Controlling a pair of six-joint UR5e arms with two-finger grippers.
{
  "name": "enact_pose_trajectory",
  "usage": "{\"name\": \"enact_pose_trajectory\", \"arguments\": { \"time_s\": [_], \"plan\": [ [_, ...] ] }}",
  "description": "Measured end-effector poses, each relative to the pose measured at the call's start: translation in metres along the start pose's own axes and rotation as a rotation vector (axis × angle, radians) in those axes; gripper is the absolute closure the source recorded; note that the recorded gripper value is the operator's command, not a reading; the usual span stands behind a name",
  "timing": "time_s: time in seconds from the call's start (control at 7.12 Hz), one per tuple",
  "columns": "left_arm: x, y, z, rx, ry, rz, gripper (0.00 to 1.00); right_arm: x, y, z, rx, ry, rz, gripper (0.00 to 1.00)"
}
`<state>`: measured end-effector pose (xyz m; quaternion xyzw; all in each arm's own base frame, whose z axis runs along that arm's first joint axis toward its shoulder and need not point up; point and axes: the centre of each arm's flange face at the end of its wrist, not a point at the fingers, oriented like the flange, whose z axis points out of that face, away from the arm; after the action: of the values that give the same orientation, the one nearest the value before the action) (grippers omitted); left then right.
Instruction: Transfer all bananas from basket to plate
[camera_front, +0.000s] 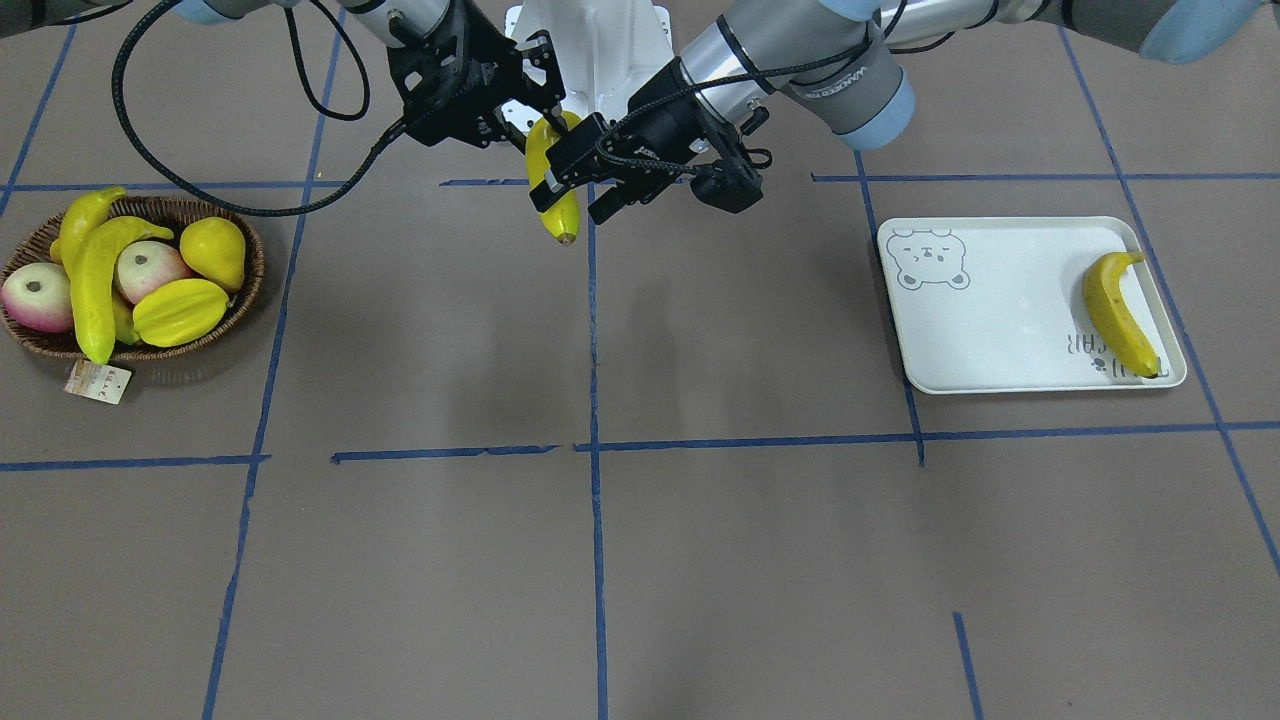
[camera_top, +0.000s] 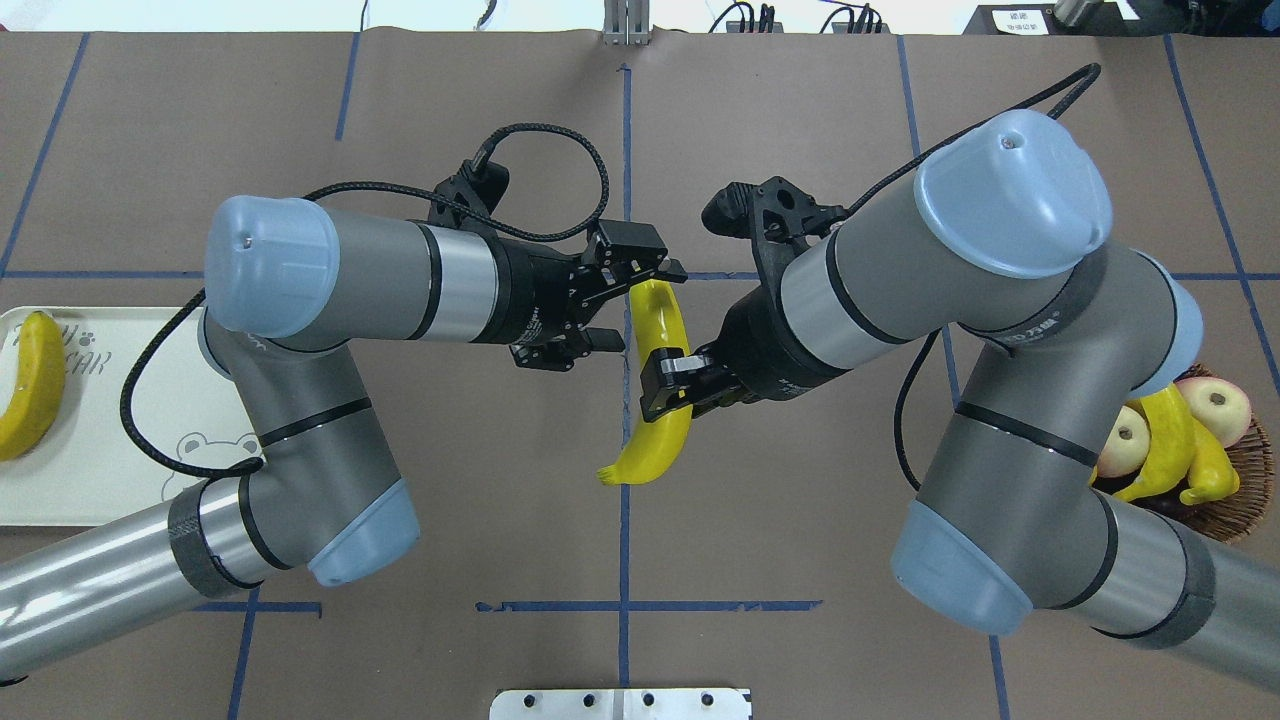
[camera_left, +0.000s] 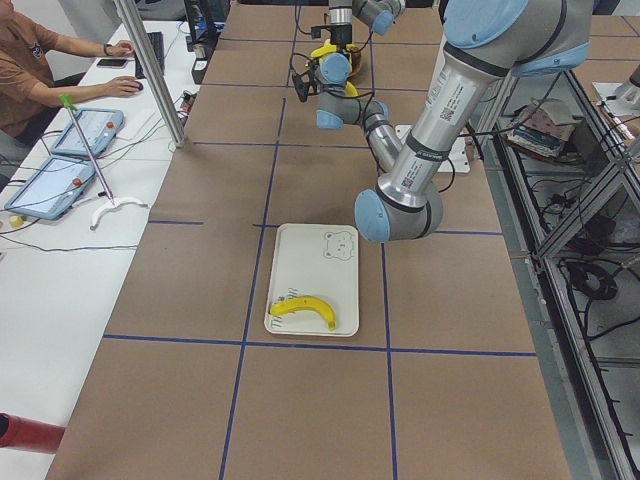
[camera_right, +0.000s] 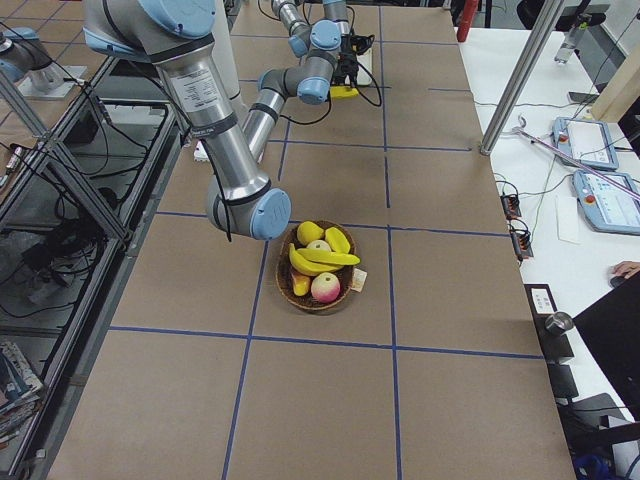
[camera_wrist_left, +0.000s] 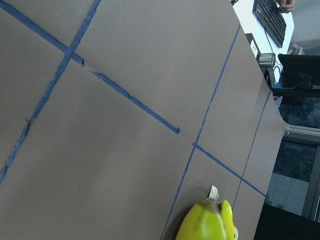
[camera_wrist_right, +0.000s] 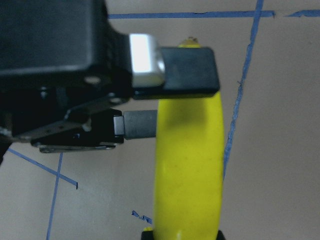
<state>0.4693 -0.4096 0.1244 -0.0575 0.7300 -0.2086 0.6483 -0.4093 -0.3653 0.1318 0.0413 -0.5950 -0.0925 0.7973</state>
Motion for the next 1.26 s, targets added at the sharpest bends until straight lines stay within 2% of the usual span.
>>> {"name": "enact_pose_trajectory", "arguments": {
  "time_s": [0.14, 0.28, 0.42, 0.56, 0.7, 1.26],
  "plan": [
    [-0.001, 0.008, 0.005, -0.012, -0.001, 0.000, 0.62, -0.002, 0.001, 0.001, 0.001, 0.000, -0.002, 0.99],
    [-0.002, 0.013, 0.006, -0.021, -0.002, 0.001, 1.00, -0.002, 0.001, 0.002, 0.002, 0.000, -0.003, 0.99],
    [-0.003, 0.016, 0.007, -0.026, -0.002, 0.007, 1.00, -0.002, 0.001, 0.002, 0.002, -0.001, -0.003, 0.96],
    [-0.005, 0.017, 0.006, -0.029, -0.003, 0.016, 1.00, -0.003, 0.001, 0.002, 0.001, -0.001, -0.003, 0.56],
    [-0.006, 0.017, 0.005, -0.030, -0.004, 0.019, 1.00, -0.003, 0.001, 0.002, 0.001, -0.002, -0.003, 0.01],
    [-0.008, 0.013, 0.004, -0.024, -0.013, 0.018, 1.00, -0.013, 0.003, -0.006, 0.007, -0.019, 0.005, 0.00]
  ]
}}
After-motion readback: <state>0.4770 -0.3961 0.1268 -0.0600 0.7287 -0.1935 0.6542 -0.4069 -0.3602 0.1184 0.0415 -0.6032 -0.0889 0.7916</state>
